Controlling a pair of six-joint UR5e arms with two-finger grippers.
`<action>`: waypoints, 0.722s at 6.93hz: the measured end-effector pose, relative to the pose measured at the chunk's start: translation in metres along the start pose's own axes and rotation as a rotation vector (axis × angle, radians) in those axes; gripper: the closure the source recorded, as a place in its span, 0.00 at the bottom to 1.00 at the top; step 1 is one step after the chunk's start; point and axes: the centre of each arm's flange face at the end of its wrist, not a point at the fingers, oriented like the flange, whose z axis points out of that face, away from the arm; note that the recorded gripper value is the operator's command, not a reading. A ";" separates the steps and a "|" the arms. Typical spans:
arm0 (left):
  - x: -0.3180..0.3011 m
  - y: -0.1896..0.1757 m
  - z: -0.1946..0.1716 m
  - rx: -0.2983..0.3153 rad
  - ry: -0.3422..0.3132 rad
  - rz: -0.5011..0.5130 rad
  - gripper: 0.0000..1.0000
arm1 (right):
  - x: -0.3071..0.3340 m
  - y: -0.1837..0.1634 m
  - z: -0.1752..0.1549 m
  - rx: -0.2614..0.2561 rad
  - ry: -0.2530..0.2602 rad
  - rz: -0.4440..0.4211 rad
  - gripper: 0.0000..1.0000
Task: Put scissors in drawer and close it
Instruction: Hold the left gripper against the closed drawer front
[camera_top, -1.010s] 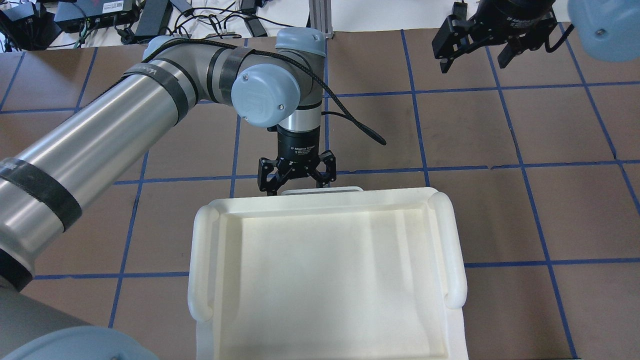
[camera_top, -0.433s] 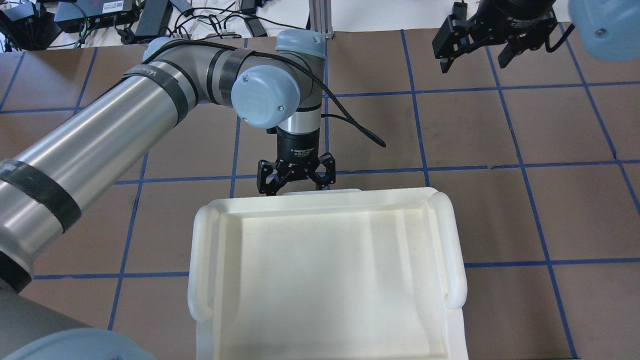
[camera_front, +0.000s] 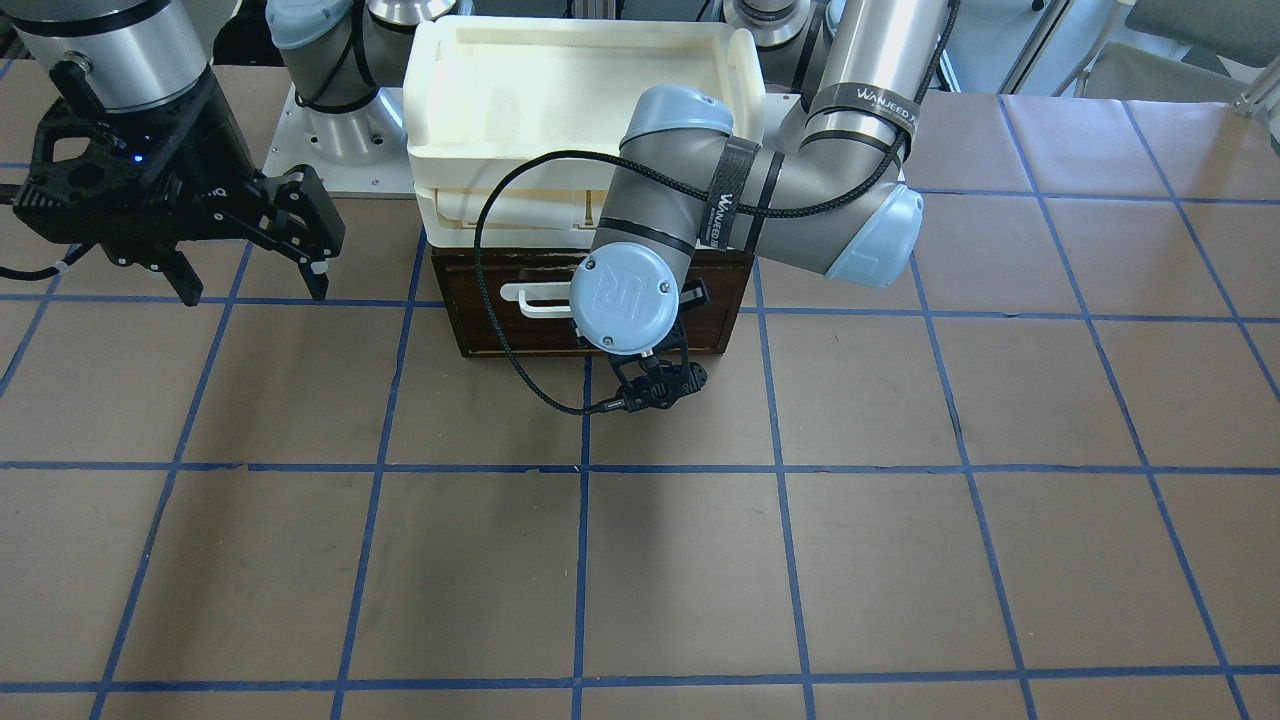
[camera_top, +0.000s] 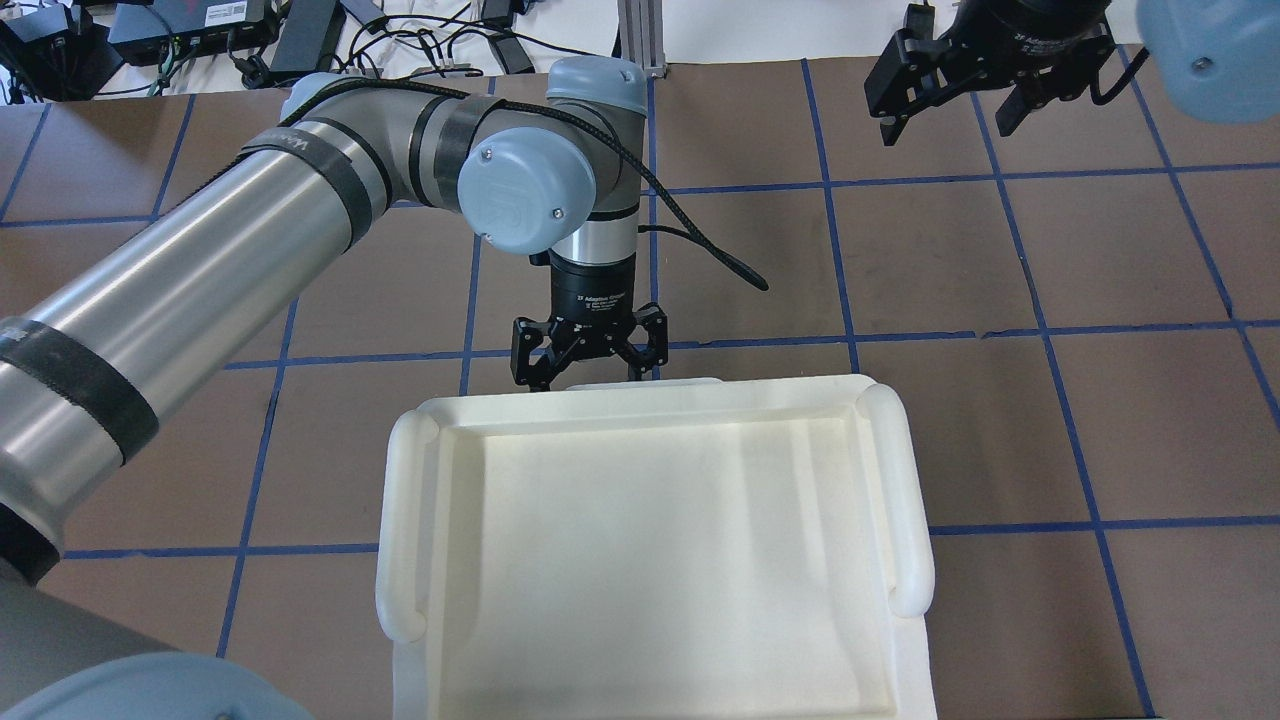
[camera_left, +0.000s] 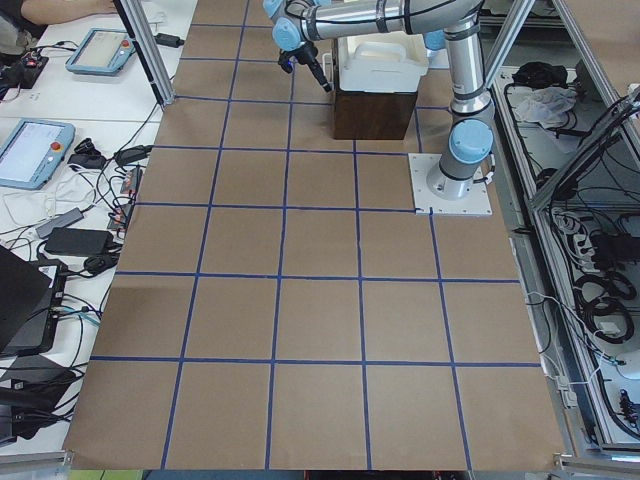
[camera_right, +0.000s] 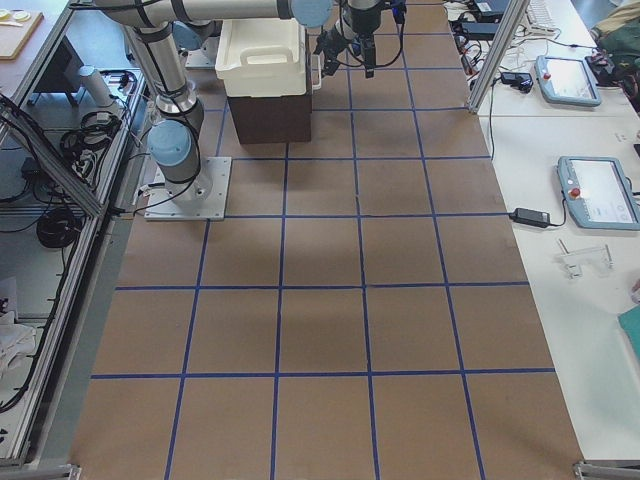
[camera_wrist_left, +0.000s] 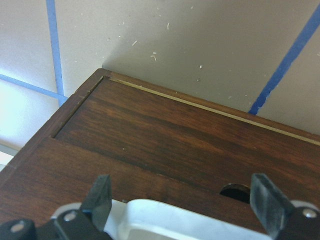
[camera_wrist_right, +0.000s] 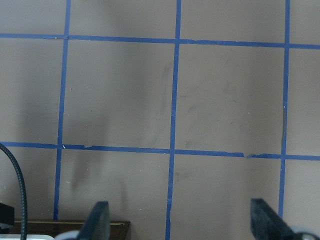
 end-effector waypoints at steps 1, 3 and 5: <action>0.000 0.001 0.000 -0.001 -0.001 0.001 0.00 | 0.000 0.000 0.000 0.000 0.000 0.000 0.00; 0.001 0.003 0.002 -0.009 -0.009 -0.020 0.00 | 0.000 0.000 0.000 0.001 0.001 0.000 0.00; 0.002 0.004 0.005 -0.016 -0.013 -0.038 0.00 | 0.000 -0.001 0.000 0.001 0.002 -0.002 0.00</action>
